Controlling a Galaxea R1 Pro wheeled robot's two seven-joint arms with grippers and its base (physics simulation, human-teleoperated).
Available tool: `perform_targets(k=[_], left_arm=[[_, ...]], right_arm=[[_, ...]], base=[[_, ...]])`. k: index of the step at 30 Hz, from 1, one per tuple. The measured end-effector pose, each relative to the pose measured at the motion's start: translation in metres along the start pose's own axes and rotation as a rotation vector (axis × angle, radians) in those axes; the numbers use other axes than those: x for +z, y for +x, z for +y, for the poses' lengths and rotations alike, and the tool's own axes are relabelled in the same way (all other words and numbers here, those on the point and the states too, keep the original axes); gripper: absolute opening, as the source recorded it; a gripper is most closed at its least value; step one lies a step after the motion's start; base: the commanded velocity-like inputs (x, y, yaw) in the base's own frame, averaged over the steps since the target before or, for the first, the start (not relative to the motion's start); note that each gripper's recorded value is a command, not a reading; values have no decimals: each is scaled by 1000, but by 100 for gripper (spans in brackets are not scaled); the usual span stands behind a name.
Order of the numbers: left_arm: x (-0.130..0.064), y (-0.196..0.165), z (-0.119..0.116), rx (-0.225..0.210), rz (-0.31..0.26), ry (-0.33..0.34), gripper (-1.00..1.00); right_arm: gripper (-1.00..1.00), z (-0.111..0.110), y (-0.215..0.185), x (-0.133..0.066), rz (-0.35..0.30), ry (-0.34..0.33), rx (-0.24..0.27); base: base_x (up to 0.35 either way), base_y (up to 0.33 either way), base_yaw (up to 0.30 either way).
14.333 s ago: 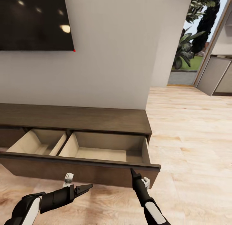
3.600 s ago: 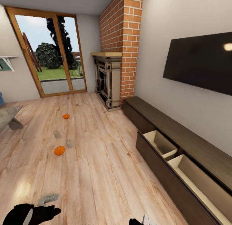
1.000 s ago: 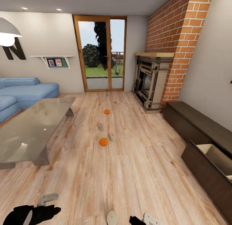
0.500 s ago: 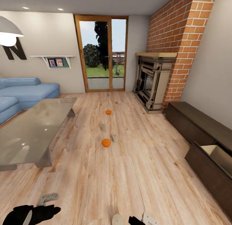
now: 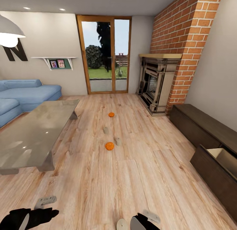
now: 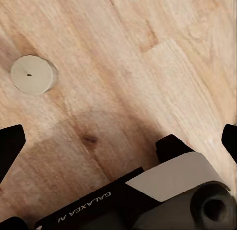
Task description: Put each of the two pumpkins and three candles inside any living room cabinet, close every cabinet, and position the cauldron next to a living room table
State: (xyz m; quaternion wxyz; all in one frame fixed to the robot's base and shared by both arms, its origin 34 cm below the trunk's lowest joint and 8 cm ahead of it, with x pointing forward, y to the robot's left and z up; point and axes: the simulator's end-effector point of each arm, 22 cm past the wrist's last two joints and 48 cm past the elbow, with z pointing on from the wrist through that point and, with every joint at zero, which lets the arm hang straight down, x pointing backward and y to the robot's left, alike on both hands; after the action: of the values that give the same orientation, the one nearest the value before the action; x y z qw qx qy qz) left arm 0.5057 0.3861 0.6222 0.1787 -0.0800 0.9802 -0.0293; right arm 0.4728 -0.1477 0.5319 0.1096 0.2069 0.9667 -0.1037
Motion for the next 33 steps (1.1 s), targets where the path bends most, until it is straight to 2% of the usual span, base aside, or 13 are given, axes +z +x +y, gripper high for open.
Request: perform_targets(k=[3,7,10,28,33], left_arm=[[0,-1,1,1,-2,-2,100],[0,-1,0,2,-3,-1,100],[0,0,0,2,-2,0,100],[1,0,-2,7,0,2,100],[1,1,-3,4,0,2,100]], right_arm=[[100,-2,3,2,5,1,-5],[100,15,4,2,5,-77,-5],[100,20,-1,2,-20,-102,21],[100,19,-3,4,-37,-104,25],[100,22,-2,2,-54,-107,-18]], base=[[0,185,0],[0,126,0],[19,83,0],[23,74,0],[19,19,0]])
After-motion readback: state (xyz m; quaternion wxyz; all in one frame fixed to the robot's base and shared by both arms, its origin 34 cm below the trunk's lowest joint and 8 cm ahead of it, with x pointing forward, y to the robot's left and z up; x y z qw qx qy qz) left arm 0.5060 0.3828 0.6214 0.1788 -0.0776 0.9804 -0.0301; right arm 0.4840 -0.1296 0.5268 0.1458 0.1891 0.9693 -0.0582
